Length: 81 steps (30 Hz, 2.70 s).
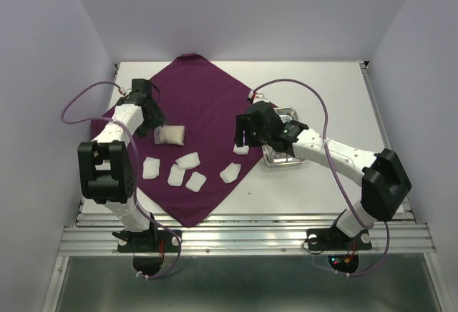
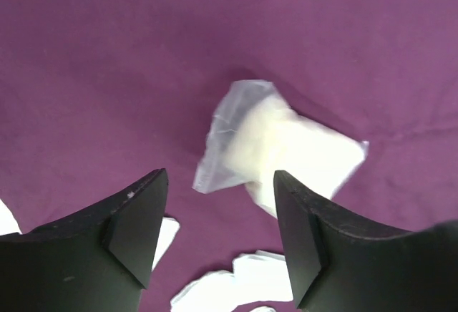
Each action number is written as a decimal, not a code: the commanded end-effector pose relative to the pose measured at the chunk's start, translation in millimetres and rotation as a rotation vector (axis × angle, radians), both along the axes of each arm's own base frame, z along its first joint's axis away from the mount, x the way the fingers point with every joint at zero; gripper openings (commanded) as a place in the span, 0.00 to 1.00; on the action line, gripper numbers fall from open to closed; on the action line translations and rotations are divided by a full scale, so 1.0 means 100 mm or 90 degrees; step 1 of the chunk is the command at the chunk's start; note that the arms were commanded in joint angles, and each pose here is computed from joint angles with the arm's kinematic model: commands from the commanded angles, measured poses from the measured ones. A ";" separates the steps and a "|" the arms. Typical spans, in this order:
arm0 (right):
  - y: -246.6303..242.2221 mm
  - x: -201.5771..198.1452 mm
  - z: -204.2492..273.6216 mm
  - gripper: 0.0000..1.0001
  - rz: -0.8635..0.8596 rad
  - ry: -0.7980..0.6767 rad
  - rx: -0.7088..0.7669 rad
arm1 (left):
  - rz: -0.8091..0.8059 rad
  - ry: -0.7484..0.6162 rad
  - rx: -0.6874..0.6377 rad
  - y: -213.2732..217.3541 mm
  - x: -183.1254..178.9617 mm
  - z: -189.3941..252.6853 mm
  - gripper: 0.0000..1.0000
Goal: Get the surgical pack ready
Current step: Pick up the medical item from the surgical kit, then place the medical item in the surgical kit, then pick up the medical item from the surgical kit.
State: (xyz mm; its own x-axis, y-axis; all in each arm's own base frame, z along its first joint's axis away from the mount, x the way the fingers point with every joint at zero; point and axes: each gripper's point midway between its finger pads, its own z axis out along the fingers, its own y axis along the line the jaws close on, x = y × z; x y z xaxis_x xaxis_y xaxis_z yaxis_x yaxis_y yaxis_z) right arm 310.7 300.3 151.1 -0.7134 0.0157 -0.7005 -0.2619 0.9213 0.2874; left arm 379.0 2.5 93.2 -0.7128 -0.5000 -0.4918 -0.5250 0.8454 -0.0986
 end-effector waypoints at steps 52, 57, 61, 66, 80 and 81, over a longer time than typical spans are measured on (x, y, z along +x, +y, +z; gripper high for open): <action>0.81 0.11 -0.11 0.65 0.052 -0.015 -0.049 | -0.045 -0.190 -0.207 -0.94 -0.17 0.93 0.44; 0.93 0.24 -0.40 0.65 0.054 0.004 -0.091 | -0.001 -0.232 -0.172 -0.49 -0.24 1.19 0.41; 1.01 0.30 -0.62 0.61 0.058 0.017 -0.111 | 0.002 -0.238 -0.164 -0.41 -0.28 1.25 0.37; 1.04 0.34 -0.84 0.48 0.062 0.027 -0.136 | -0.009 -0.242 -0.175 -0.44 -0.32 1.27 0.31; 0.79 0.52 0.24 0.01 0.070 -0.151 -0.149 | -0.054 -0.250 -0.187 -0.52 -0.41 1.39 0.17; 0.75 0.52 0.33 0.01 0.069 -0.164 -0.153 | -0.059 -0.248 -0.182 -0.52 -0.42 1.38 0.17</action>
State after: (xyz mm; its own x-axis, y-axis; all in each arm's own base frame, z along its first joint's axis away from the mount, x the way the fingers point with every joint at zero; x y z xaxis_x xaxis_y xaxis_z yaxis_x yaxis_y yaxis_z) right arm 351.1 381.6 113.3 -0.6461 -0.2448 -0.7229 -0.3757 0.9265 0.0220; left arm 341.1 -47.4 211.1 -0.5542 -0.6326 -0.5410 -0.3886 0.7714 -0.5040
